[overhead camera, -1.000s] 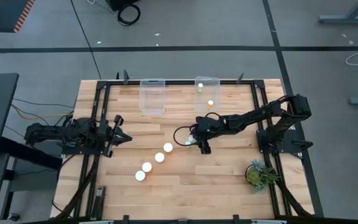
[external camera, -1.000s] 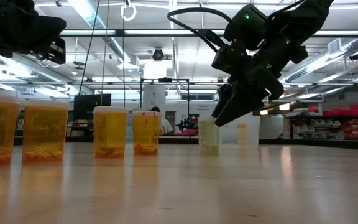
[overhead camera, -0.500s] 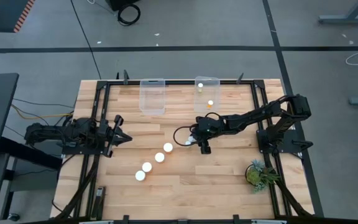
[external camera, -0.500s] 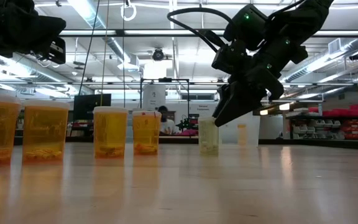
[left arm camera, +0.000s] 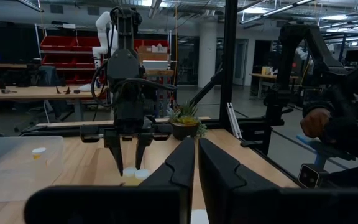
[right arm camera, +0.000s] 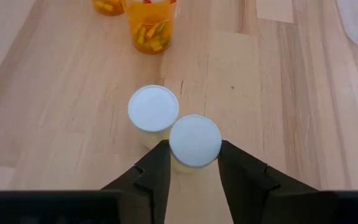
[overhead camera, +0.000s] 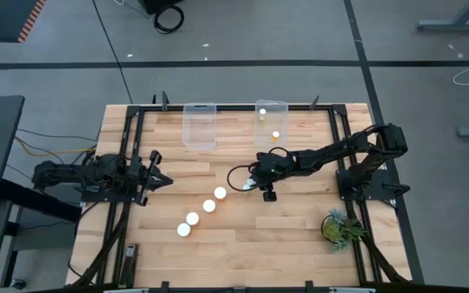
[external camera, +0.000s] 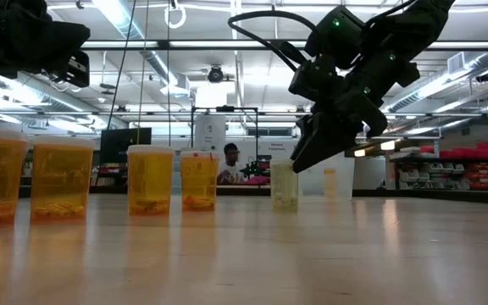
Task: Pick and place medicine bottles into bin by pill shape (circle, oval)
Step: Put the top small yellow pill bottle into the right transparent bin
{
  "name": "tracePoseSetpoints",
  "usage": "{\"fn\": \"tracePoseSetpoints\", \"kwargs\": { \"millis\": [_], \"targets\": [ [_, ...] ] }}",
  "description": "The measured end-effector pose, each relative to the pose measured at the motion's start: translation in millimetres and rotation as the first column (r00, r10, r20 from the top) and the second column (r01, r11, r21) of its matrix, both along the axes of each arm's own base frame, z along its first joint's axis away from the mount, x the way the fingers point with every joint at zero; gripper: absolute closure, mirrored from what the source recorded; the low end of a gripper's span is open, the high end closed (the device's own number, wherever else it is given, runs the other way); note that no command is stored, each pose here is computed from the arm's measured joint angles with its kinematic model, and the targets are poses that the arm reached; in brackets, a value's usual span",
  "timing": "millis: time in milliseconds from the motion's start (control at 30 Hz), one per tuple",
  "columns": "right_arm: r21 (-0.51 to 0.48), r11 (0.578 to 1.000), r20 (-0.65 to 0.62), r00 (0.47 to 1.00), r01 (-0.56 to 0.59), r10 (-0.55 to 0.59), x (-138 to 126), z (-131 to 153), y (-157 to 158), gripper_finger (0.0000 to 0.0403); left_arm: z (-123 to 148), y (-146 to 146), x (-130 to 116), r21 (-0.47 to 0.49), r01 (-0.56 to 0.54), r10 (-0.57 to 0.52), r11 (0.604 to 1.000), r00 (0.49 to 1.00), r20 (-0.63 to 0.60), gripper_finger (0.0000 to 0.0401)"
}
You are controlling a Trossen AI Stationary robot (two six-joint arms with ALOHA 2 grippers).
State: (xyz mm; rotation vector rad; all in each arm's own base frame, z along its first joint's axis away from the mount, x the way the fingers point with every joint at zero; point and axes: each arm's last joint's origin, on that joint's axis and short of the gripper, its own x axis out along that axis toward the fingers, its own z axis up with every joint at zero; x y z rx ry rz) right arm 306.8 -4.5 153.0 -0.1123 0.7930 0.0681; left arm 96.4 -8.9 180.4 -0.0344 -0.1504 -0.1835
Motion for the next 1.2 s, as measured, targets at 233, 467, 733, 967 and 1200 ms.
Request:
{"fn": "tracePoseSetpoints", "kwargs": {
  "millis": [233, 467, 733, 967, 1200],
  "targets": [
    [-0.002, 1.0, 0.0, 1.0, 0.008, -0.008, -0.1, 0.0, -3.0, 0.0269, 0.0, 0.0, 0.0, 0.0, 0.0, 0.0, 1.0, 1.0, 0.0, 0.037],
    [0.0, 0.999, 0.002, 0.999, 0.037, -0.037, -2.9, 4.7, -11.1, 0.0269, 0.0, 0.0, 0.0, 0.0, 0.0, 0.0, 1.0, 1.0, 0.0, 0.0368],
    [-0.02, 0.998, 0.061, 0.996, 0.065, -0.064, -6.3, 30.0, -13.1, 0.0269, -0.2, 0.0, 0.0, 0.0, 0.0, 0.0, 1.0, 1.0, -0.002, 0.0374],
    [-0.049, 0.994, 0.134, 0.986, 0.103, -0.095, -11.8, 56.2, -14.9, 0.0269, -0.1, 0.0, 0.0, 0.0, 0.0, 0.0, 1.0, 1.0, -0.001, 0.0366],
    [-0.058, 0.988, 0.216, 0.969, 0.14, -0.124, -23.8, 81.8, -23.7, 0.0269, -0.1, 0.0, 0.0, 0.0, 0.001, -0.001, 1.0, 1.0, 0.0, 0.0376]
  ]
}}
